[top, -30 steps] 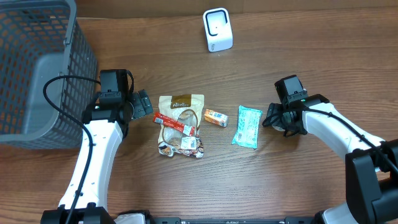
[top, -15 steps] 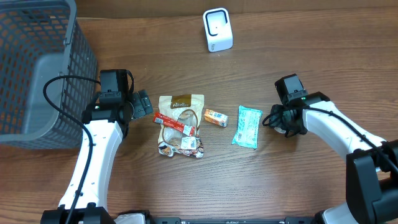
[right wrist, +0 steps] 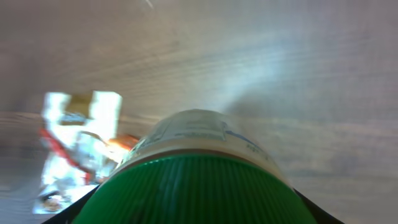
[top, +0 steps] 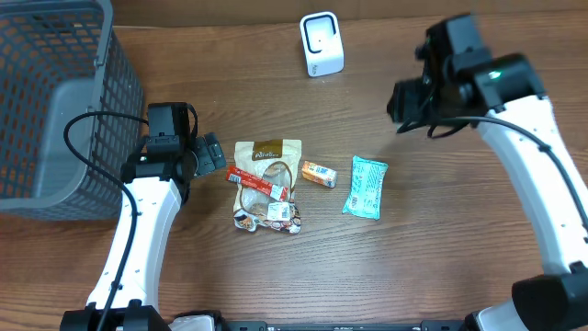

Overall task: Scan the item barcode
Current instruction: 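Carry the jar to the white scanner and hold it in front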

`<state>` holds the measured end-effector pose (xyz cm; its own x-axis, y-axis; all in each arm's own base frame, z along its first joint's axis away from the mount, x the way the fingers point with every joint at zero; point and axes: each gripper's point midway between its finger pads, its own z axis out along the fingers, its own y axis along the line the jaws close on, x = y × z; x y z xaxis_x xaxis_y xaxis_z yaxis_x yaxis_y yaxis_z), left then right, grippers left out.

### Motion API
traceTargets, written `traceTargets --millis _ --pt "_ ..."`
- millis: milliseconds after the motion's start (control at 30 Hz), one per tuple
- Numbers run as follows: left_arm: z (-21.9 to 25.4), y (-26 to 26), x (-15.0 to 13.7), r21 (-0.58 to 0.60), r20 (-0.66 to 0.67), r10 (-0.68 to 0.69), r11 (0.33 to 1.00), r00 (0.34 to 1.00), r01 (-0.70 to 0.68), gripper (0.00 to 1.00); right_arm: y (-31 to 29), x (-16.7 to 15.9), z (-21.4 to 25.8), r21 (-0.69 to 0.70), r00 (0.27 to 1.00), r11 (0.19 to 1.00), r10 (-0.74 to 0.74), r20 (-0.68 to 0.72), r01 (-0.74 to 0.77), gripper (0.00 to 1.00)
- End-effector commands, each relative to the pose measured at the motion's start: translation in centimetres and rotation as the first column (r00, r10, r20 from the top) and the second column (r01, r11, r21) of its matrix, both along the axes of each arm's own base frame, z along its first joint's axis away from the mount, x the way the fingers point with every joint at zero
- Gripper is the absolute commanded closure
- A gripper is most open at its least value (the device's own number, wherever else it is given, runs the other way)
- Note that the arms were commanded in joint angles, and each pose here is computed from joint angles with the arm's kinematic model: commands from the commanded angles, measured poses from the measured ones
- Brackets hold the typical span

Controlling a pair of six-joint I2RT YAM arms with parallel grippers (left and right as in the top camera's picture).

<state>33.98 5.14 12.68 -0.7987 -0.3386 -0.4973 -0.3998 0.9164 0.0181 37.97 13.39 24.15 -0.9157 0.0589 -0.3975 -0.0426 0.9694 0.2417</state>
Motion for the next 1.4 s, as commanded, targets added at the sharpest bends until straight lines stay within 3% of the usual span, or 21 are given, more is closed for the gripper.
traceTargets --millis 0,267,433,633,1000,1367 --pt "0.4 0.2 0.3 0.014 0.009 0.002 1.000 1.000 -0.002 0.00 0.6 0.5 3.5 0.035 0.994 0.999 0.033 0.103 -0.037 0.66" --pt "0.4 0.2 0.3 0.014 0.009 0.002 1.000 1.000 -0.002 0.00 3.6 3.3 1.3 0.032 0.978 0.986 0.156 0.139 -0.162 0.66" --pt "0.4 0.2 0.3 0.014 0.009 0.002 1.000 1.000 -0.002 0.00 7.1 6.7 -0.7 -0.008 0.942 0.967 0.251 0.222 -0.256 0.78" --pt "0.4 0.2 0.3 0.014 0.009 0.002 1.000 1.000 -0.002 0.00 8.7 12.4 -2.0 -0.096 0.903 0.979 0.204 0.378 -0.181 0.78" --pt "0.4 0.2 0.3 0.014 0.009 0.002 1.000 1.000 -0.002 0.00 11.6 19.1 -4.8 -0.049 0.820 0.985 0.163 0.549 -0.163 0.77" --pt "0.4 0.2 0.3 0.014 0.009 0.002 1.000 1.000 -0.002 0.00 14.0 24.8 -6.8 0.020 0.653 0.987 0.090 0.752 -0.159 0.78"
